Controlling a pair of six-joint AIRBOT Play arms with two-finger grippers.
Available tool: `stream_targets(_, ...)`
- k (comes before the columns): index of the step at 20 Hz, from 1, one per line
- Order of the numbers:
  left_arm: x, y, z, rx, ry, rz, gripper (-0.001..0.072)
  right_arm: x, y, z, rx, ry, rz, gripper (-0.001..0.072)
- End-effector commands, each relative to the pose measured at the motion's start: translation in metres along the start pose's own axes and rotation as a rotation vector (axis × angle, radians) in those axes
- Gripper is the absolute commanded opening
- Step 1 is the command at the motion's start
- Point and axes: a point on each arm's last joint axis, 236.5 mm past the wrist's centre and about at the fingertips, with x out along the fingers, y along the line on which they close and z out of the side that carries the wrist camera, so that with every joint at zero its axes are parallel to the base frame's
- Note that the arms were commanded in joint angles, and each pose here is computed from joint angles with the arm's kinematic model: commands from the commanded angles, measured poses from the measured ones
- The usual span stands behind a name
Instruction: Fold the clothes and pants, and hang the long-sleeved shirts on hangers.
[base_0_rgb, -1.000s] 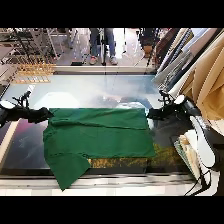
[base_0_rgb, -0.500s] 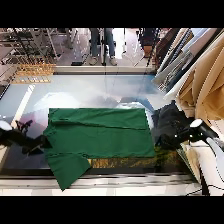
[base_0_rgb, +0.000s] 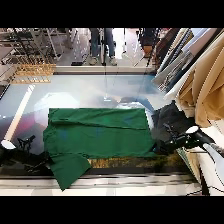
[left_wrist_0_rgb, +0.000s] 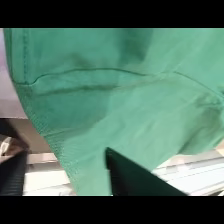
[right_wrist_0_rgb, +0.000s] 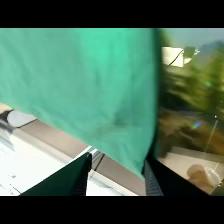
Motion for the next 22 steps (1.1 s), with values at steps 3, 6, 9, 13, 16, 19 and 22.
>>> stream_targets(3,0.01,0.001,0.012,-0.021,-0.081,-0.013,0.0087,0.01,0.012,-0.004,-0.03,0.033,0.005,0.0144)
stream_targets(6,0.005,-0.007,0.016,0.011,-0.091,-0.04,0.0007,0.007,0.02,-0.013,-0.028,0.066,0.031,0.0018)
stream_targets(9,-0.035,-0.064,0.035,0.094,-0.158,-0.264,0.0005,-0.013,0.044,-0.01,-0.084,0.046,0.059,0.0016)
stream_targets(13,-0.141,-0.115,0.121,0.096,-0.488,-0.474,0.0005,-0.07,0.067,0.067,-0.088,-0.243,-0.026,0.0014)
stream_targets(16,-0.162,-0.125,0.177,0.045,-0.557,-0.519,0.0004,-0.107,0.071,0.137,-0.076,-0.45,-0.065,0.0014)
stream_targets(19,-0.173,-0.149,0.249,-0.051,-0.626,-0.706,0.0004,-0.103,0.071,0.199,-0.065,-0.538,-0.073,0.0014)
stream_targets(22,-0.145,-0.159,0.302,-0.085,-0.612,-0.749,0.0004,-0.079,0.067,0.261,-0.055,-0.593,-0.084,0.0014)
